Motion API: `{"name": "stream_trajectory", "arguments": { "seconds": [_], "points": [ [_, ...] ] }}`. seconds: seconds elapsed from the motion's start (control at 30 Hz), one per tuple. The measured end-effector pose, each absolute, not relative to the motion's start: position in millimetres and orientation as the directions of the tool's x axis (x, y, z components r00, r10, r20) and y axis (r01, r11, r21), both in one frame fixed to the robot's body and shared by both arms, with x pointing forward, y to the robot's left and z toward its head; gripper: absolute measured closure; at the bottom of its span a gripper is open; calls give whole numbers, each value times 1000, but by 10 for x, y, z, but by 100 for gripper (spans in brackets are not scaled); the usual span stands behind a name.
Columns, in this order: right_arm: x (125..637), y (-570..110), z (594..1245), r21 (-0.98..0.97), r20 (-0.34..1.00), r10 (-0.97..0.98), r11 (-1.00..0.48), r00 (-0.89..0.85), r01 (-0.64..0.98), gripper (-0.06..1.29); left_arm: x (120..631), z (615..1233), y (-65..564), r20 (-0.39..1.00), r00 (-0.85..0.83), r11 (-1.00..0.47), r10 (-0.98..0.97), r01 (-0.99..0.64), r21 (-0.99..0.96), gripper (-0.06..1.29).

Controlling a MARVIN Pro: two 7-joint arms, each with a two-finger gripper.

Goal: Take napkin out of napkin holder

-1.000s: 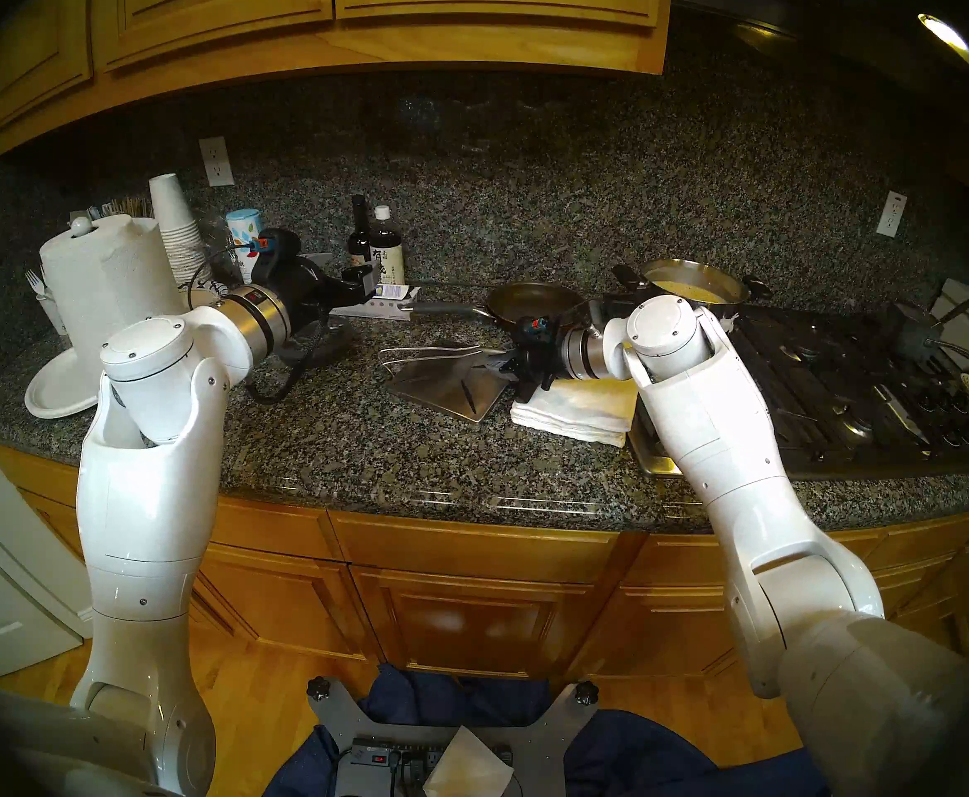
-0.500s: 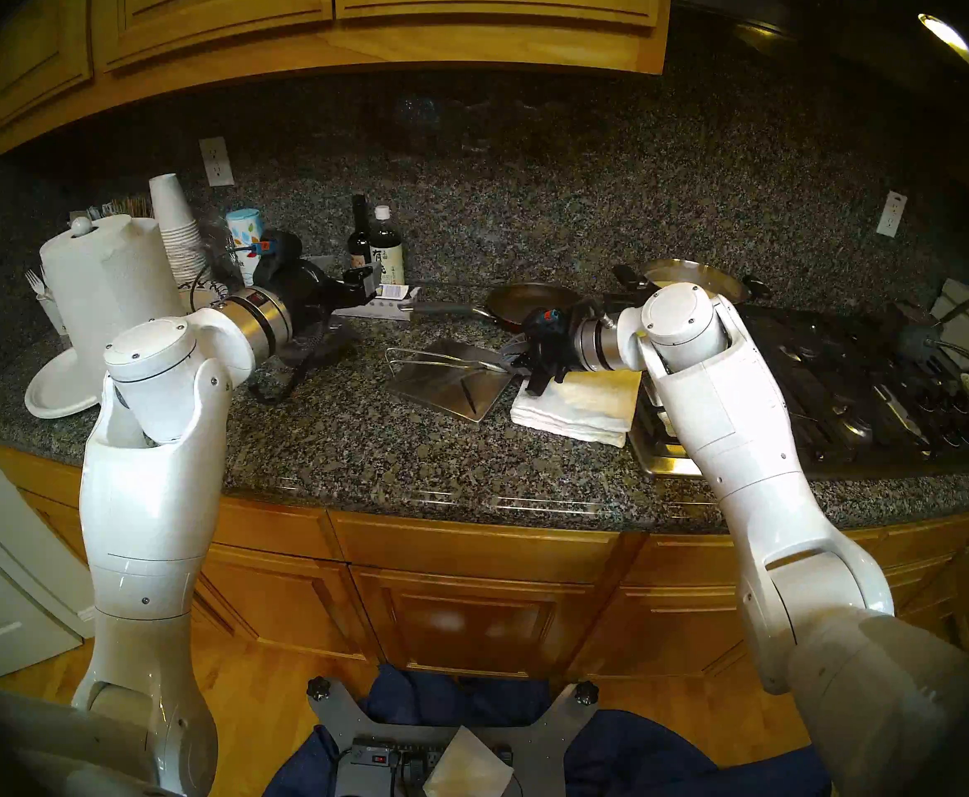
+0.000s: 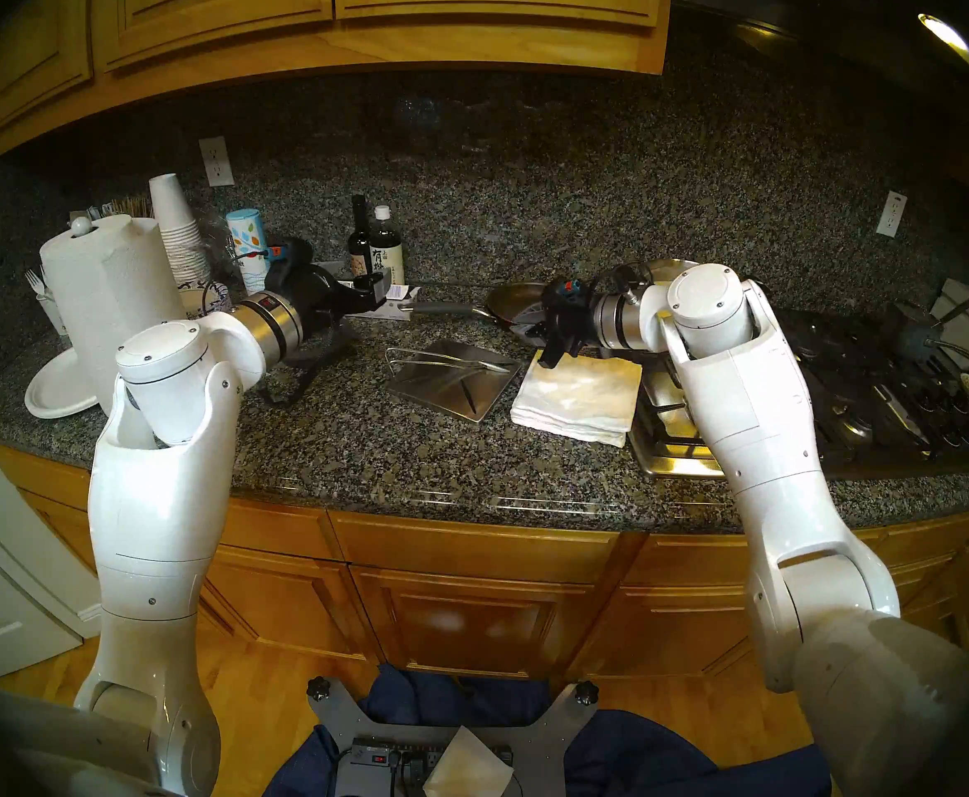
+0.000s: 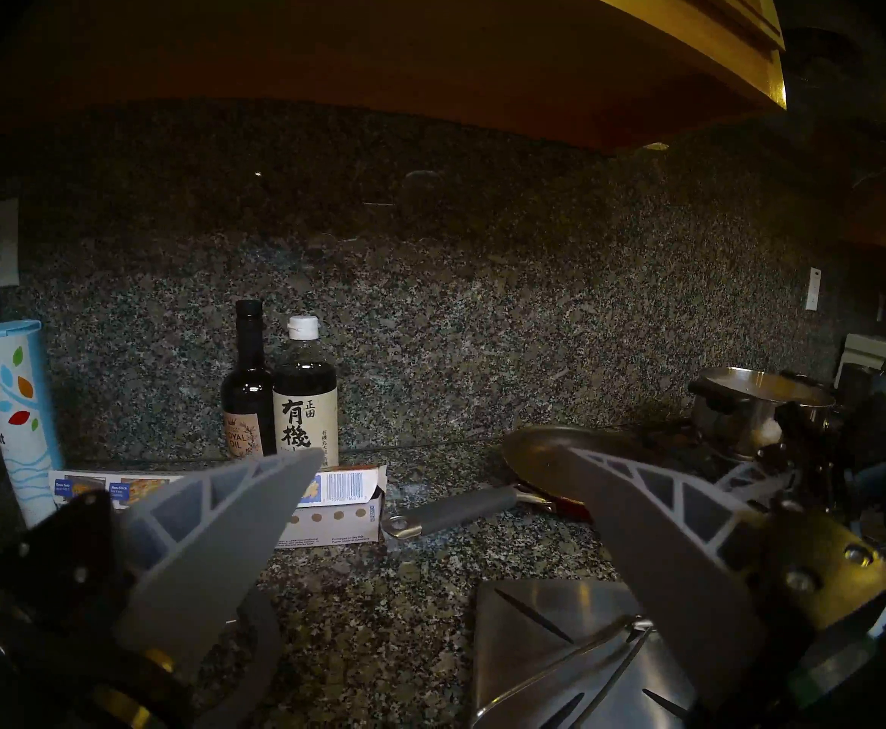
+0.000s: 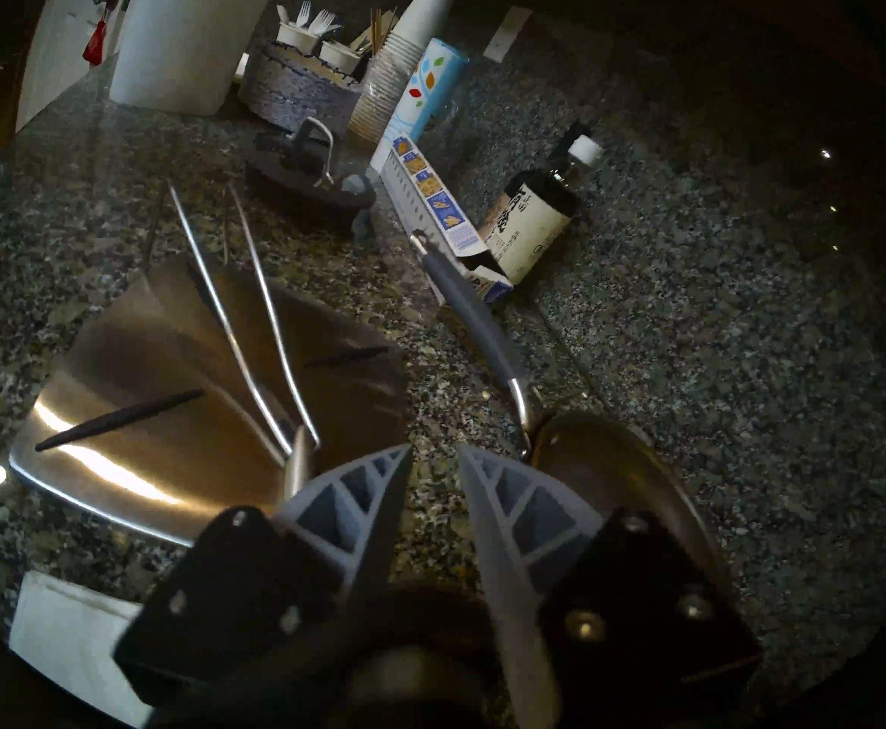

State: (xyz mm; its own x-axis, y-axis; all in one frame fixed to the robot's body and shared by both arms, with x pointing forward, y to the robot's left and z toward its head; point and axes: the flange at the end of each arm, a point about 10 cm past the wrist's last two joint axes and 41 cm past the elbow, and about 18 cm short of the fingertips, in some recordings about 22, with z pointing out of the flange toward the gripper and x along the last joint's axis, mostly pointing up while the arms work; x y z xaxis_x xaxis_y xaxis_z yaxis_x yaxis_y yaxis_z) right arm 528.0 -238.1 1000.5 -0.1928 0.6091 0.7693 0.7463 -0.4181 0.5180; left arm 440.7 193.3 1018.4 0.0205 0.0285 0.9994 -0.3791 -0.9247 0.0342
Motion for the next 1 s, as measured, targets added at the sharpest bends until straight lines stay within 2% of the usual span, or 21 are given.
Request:
{"name": "stream_trajectory", "arguments": {
  "seconds": [0.23, 0.7, 0.8, 0.87, 1.0],
  "points": [
    [5235, -2557, 10242, 541, 789, 578, -492, -209, 682, 88, 4452, 10135, 1864, 1000, 28, -928, 3, -372, 13, -1],
    [5124, -2656, 10396, 555, 800, 557, -542, -224, 631, 85, 4529, 10076, 1832, 999, 21, -945, -40, -327, -30, -1],
    [5108, -2668, 10402, 552, 805, 550, -556, -223, 621, 74, 4537, 10074, 1837, 999, 18, -948, -42, -318, -34, -1],
    [5100, -2671, 10401, 550, 809, 545, -566, -221, 614, 60, 4541, 10077, 1847, 999, 12, -950, -42, -309, -36, -1],
    [5093, -2665, 10396, 547, 813, 540, -575, -220, 609, 53, 4545, 10082, 1861, 999, 6, -953, -42, -300, -38, -1]
  ]
}}
